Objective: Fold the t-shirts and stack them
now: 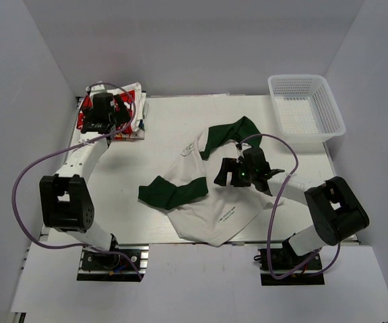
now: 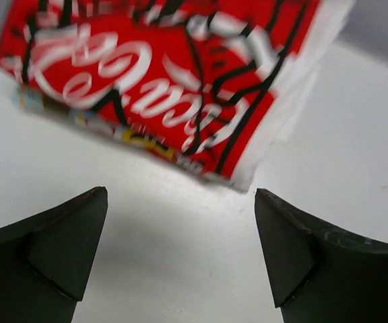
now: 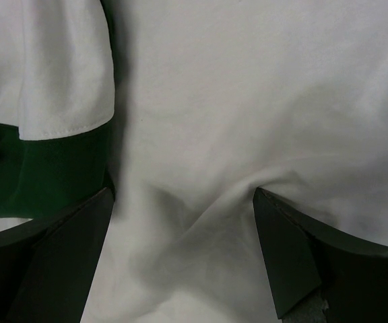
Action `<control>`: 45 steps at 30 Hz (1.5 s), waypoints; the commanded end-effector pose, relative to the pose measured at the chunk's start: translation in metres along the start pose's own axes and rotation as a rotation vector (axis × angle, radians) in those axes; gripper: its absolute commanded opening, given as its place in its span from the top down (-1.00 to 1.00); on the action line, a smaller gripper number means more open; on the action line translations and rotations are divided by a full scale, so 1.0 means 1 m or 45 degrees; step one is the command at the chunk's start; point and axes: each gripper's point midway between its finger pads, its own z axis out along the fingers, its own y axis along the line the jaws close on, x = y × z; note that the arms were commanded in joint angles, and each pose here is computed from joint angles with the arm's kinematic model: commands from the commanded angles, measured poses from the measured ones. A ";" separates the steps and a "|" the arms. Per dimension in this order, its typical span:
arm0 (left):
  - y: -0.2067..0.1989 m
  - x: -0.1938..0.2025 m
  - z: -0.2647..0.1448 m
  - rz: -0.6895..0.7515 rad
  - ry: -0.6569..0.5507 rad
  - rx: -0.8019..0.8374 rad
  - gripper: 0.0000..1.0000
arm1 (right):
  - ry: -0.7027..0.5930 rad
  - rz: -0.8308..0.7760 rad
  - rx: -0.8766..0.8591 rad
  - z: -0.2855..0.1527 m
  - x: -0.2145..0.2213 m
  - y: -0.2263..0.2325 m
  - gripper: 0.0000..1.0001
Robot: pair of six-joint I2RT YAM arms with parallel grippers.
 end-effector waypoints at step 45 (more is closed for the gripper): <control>0.035 0.051 0.129 -0.039 0.260 0.418 -0.89 | 0.149 -0.032 -0.062 0.021 0.001 0.004 -0.81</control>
